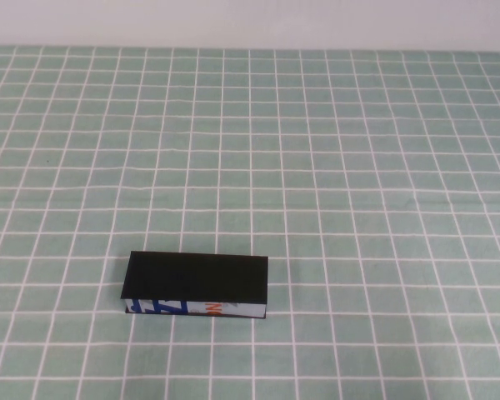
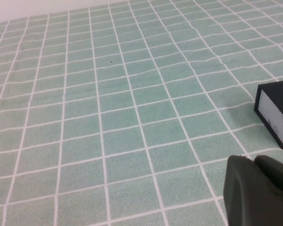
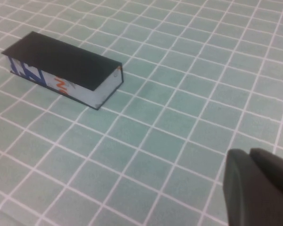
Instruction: Return glasses to glasses case
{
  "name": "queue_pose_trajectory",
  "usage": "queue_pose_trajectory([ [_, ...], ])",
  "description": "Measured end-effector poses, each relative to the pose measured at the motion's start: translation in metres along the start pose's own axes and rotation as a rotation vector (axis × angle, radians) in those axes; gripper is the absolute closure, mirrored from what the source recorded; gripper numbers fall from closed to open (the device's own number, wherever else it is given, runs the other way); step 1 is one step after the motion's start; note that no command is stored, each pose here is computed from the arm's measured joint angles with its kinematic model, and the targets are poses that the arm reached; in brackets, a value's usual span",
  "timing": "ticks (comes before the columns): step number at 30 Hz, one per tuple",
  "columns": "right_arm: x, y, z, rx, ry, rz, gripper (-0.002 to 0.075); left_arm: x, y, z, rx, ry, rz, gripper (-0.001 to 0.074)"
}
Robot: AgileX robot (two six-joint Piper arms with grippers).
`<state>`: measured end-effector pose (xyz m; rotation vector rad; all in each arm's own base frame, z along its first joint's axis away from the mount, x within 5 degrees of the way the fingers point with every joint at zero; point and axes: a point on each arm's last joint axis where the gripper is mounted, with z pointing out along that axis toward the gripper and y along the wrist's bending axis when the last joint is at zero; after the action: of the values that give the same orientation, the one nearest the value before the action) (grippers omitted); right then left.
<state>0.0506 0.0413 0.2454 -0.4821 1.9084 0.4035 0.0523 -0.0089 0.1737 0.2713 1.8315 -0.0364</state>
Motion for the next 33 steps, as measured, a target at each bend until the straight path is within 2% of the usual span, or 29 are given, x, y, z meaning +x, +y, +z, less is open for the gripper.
queue_pose_trajectory([
  [7, 0.001, -0.001, 0.0, 0.011, 0.009, -0.017, 0.0739, 0.0, 0.0, 0.0, 0.0, 0.0, 0.0, 0.0737],
  [18, -0.012, -0.017, -0.005, 0.214, -0.134, -0.15, 0.0739, 0.0, 0.0, 0.0, 0.0, 0.0, 0.0, 0.0737],
  [22, -0.003, -0.023, -0.007, 0.286, -0.169, -0.029, 0.0739, 0.0, 0.0, 0.0, 0.0, 0.0, 0.0, 0.0737],
  [27, 0.031, -0.035, -0.001, 0.429, -0.175, 0.163, 0.0739, 0.0, 0.0, 0.0, 0.0, 0.0, 0.0, 0.0737],
  [33, 0.069, -0.039, 0.01, 0.468, -0.152, 0.255, 0.0739, 0.0, 0.0, 0.0, 0.0, 0.0, 0.0, 0.0737],
])
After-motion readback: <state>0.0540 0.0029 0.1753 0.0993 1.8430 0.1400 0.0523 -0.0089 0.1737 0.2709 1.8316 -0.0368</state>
